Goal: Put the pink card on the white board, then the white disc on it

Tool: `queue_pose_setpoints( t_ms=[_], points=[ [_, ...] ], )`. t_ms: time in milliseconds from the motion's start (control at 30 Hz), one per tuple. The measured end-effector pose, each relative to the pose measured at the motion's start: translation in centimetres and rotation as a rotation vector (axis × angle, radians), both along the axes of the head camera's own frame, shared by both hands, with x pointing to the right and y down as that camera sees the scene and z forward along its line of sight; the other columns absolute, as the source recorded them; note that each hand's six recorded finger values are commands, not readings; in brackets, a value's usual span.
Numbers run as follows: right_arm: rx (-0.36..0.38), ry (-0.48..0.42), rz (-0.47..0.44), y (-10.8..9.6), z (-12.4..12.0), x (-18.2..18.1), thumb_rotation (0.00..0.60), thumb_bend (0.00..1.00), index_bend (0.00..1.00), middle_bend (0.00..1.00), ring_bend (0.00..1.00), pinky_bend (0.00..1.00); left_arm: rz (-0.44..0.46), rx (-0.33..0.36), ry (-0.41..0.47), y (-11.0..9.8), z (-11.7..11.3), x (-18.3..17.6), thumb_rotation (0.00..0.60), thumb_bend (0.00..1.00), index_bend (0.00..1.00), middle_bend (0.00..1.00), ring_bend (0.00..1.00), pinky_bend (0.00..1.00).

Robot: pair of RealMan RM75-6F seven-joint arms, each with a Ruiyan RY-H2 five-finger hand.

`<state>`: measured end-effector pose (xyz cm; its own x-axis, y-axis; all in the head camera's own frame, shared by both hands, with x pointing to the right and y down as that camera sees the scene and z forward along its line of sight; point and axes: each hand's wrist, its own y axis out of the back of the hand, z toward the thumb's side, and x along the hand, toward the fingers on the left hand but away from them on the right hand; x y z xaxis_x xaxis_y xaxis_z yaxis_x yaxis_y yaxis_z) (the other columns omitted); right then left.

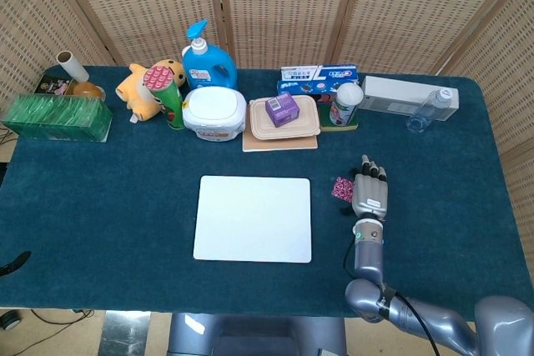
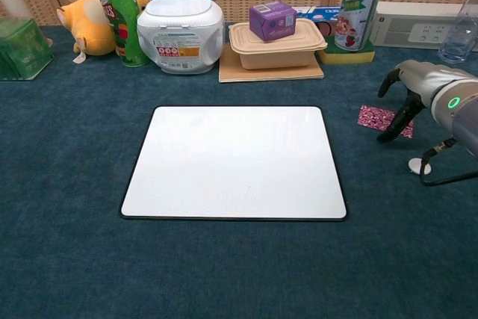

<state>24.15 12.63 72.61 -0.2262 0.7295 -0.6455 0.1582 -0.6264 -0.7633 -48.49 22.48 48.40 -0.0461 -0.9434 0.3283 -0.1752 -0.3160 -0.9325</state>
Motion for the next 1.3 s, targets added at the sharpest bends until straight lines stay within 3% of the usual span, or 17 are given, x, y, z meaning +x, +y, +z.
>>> queue_pose_setpoints(
  t_ms=[833,1300],
  points=[
    [-0.121,-0.005,0.07,-0.8,1.1,1.7,0.6,0.11,0.33,0.0,0.0,0.0,0.015,-0.012,-0.021,-0.1,0.5,0.6,0.6,0.07,0.0,0.0,0.0,0.0],
    [-0.152,-0.012,0.093,-1.2,1.2,2.3,0.6,0.13,0.35,0.0,0.0,0.0,0.017,-0.015,-0.021,-0.1,0.6,0.8,0.6,0.07,0.0,0.0,0.0,0.0]
  ],
)
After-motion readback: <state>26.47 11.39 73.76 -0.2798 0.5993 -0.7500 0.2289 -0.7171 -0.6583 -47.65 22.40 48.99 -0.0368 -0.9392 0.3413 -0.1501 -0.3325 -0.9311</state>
